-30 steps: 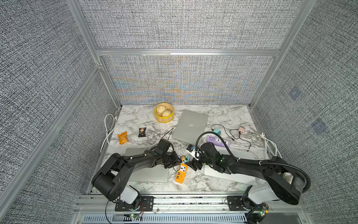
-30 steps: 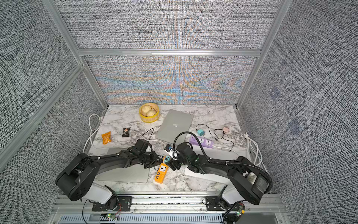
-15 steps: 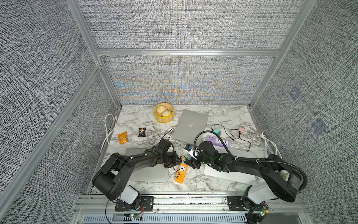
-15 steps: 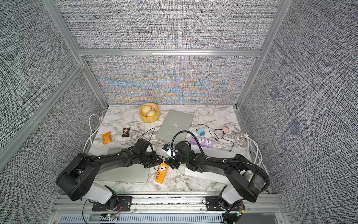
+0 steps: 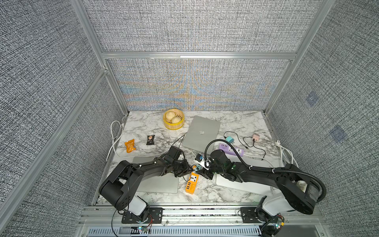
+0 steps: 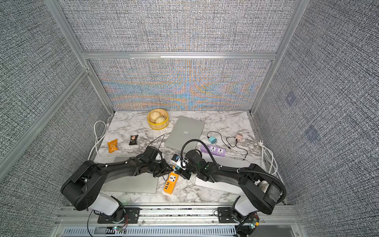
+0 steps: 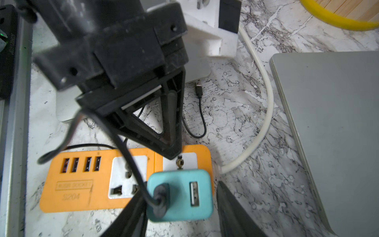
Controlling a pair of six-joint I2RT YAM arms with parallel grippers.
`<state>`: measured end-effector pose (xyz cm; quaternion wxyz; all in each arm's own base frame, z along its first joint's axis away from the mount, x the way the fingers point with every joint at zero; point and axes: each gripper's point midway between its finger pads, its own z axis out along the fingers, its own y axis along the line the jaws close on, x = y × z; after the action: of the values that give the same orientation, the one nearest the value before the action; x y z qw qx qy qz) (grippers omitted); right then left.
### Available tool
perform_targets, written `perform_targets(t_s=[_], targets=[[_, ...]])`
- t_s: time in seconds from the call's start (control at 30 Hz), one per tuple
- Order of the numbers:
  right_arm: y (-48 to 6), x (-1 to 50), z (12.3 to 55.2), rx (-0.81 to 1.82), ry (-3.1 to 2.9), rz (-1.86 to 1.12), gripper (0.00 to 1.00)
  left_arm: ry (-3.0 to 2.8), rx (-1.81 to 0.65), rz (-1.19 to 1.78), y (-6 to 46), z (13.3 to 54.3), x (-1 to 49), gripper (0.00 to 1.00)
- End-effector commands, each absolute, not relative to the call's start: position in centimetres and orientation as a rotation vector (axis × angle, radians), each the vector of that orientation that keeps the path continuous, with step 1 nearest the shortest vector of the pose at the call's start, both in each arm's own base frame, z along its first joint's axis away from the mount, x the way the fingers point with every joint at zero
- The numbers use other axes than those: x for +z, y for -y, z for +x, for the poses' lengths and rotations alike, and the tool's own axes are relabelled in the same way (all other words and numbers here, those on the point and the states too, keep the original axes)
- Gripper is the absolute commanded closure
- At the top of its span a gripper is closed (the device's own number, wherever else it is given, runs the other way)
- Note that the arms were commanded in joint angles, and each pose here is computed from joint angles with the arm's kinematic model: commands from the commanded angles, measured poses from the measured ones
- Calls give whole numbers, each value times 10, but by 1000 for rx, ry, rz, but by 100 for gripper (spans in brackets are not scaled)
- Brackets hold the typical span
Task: Unplug the laptop charger
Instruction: Remove the plug from the socket.
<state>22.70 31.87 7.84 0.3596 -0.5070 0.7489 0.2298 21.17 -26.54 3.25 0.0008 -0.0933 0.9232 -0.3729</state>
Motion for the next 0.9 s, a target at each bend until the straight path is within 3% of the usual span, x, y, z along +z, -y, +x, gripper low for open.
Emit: perform_targets(t_s=[0.0,0.33,0.47,0.53,0.67,0.87], targets=[[-319,79,226,584,-1925,-1322,49,-2963,-1046,-345,252,205,17,78],[-324,80,226,583,-1910,-1343,44,-2969,-1033,-352,250,204,15,78],[-323,78,224,583,-1912,-1353,47,-2971,-1032,-350,250,204,15,78],[-322,77,223,581,-1915,-1364,52,-2969,-1031,-350,250,204,15,78],[-322,79,223,559,-1904,-1379,73,-2969,-1028,-354,250,204,15,78],[-327,86,221,619,-1895,-1349,81,-2981,-1015,-359,249,203,11,78]])
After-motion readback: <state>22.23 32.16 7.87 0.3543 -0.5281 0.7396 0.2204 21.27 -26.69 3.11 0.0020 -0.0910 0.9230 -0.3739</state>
